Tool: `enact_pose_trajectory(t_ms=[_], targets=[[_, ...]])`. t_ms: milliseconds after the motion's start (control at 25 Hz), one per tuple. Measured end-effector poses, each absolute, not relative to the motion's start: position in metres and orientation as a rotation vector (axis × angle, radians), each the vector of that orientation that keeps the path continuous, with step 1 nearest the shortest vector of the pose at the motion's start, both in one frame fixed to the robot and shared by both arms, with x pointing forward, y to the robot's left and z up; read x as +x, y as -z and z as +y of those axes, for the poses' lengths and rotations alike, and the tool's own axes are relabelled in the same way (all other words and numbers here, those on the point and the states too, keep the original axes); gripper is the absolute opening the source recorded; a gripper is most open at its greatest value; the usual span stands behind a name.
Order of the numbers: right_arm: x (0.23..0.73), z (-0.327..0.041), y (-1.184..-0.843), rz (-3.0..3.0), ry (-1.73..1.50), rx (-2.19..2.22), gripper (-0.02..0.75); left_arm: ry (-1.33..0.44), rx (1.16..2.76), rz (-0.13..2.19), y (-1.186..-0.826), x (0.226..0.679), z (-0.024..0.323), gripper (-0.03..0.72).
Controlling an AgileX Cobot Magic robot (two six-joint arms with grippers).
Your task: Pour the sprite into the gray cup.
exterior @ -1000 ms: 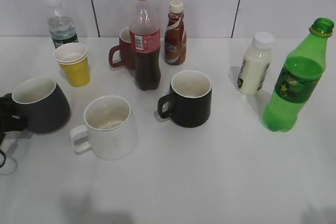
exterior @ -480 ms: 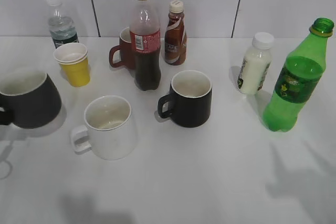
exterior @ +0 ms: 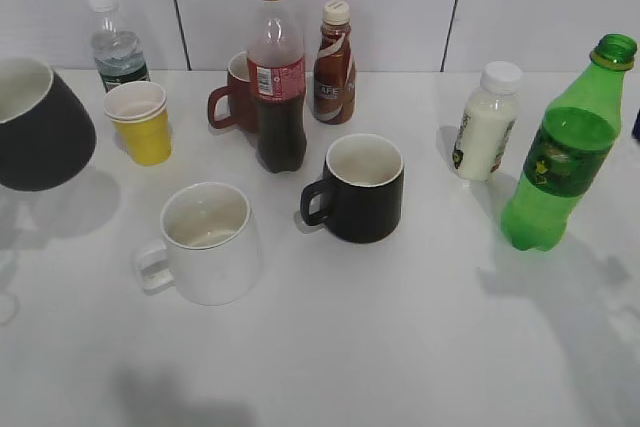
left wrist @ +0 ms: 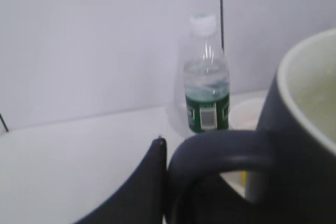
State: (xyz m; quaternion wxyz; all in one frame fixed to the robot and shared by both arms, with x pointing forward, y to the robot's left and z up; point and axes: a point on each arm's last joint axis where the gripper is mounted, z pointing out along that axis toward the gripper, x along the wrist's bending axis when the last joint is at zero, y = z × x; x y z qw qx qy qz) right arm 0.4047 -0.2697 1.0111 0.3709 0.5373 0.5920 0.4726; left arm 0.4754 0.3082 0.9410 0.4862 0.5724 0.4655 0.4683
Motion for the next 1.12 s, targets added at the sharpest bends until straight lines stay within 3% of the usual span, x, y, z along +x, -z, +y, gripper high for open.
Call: enact_pose_trajectory(t_ms=[360, 1000, 1120], targets=[[0.425, -0.266, -0.975, 1.564, -1.165, 1.462, 0.643, -1.147, 1.389, 1.101, -0.946, 0.474, 0.307, 0.053], [0.484, -0.255, -0.902, 1.566, -1.178, 1.38, 0.65, -1.071, 1.419, 1.039, -0.95, 0.472, 0.29, 0.053], [0.501, -0.253, -0.889, 1.528, -1.19, 1.368, 0.618, -1.037, 1.48, 1.047, -0.951, 0.469, 0.283, 0.053]])
